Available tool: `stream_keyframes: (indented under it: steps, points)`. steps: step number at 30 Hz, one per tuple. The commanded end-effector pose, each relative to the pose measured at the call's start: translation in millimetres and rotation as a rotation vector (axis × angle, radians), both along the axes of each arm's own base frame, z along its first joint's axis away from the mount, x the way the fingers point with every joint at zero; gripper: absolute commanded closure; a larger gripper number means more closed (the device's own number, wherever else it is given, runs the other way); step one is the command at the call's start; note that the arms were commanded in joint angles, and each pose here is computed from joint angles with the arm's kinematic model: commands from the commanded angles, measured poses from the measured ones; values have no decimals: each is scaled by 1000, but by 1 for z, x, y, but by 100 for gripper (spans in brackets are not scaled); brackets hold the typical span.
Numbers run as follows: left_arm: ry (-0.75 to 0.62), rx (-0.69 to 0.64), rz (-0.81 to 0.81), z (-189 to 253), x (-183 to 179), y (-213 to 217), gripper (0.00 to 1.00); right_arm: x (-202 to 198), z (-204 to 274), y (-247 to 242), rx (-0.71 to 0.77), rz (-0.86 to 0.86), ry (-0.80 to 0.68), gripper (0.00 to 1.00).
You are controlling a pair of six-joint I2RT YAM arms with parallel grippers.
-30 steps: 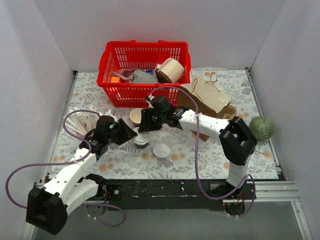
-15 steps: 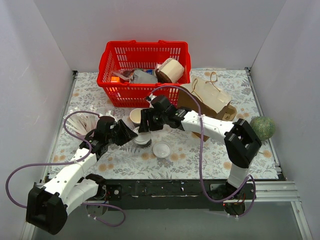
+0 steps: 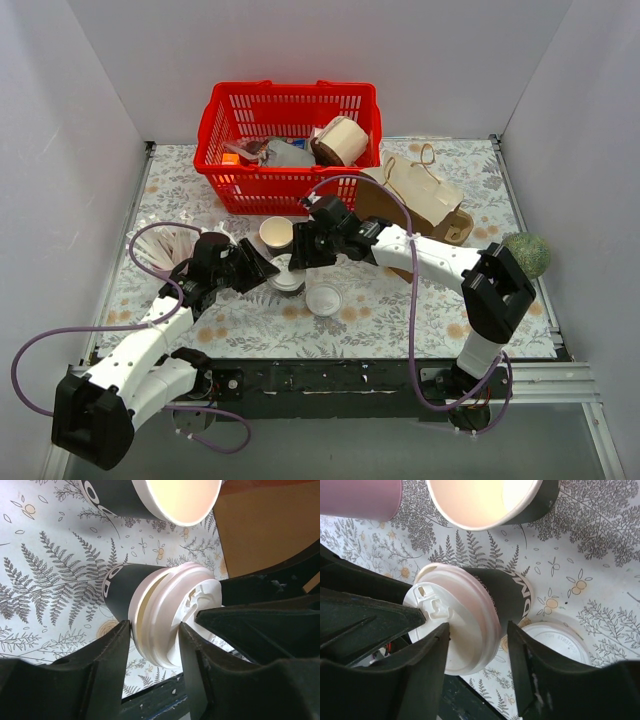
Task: Pack the takeout coffee
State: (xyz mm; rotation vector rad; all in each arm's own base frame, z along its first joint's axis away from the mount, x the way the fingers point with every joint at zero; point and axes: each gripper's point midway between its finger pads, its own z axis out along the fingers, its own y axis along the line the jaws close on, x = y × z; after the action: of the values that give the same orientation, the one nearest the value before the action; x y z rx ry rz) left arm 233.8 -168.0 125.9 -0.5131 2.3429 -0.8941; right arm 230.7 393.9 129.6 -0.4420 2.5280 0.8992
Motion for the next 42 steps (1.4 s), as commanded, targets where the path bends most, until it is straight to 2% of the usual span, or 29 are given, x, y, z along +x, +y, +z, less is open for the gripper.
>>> stream_keyframes:
  steps: [1, 3, 5, 7, 8, 9, 14, 21, 29, 42]
  points:
    - [-24, -28, -44, 6, -5, -6, 54, -4, 11, -4, 29, 0, -1, 46]
    - [-26, -39, -57, 7, -6, -8, 50, -5, 14, -3, 41, 3, -3, 48]
    - [-31, -48, -66, 8, -8, -9, 42, -4, 19, -3, 48, 1, -17, 50]
    - [-44, -52, -72, 12, -8, -10, 32, -2, 23, -4, 52, -1, -31, 53]
    - [-48, -52, -73, 13, -8, -10, 24, -2, 24, -3, 53, -2, -33, 55]
    - [-55, -51, -68, 14, -8, -9, 22, -2, 25, -3, 56, 0, -35, 58]
    - [-55, -34, -59, 16, -7, -6, 17, 0, 29, -2, 56, 3, -47, 61]
    - [-62, -10, -37, 18, -1, -2, 17, 8, 35, -5, 32, -21, -75, 69]
    - [-62, -21, -41, 19, 0, -5, 21, 6, 37, -5, 33, -15, -73, 85]
    - [-74, -10, -14, 28, -1, 1, 25, 5, 36, -21, -19, -23, -78, 85]
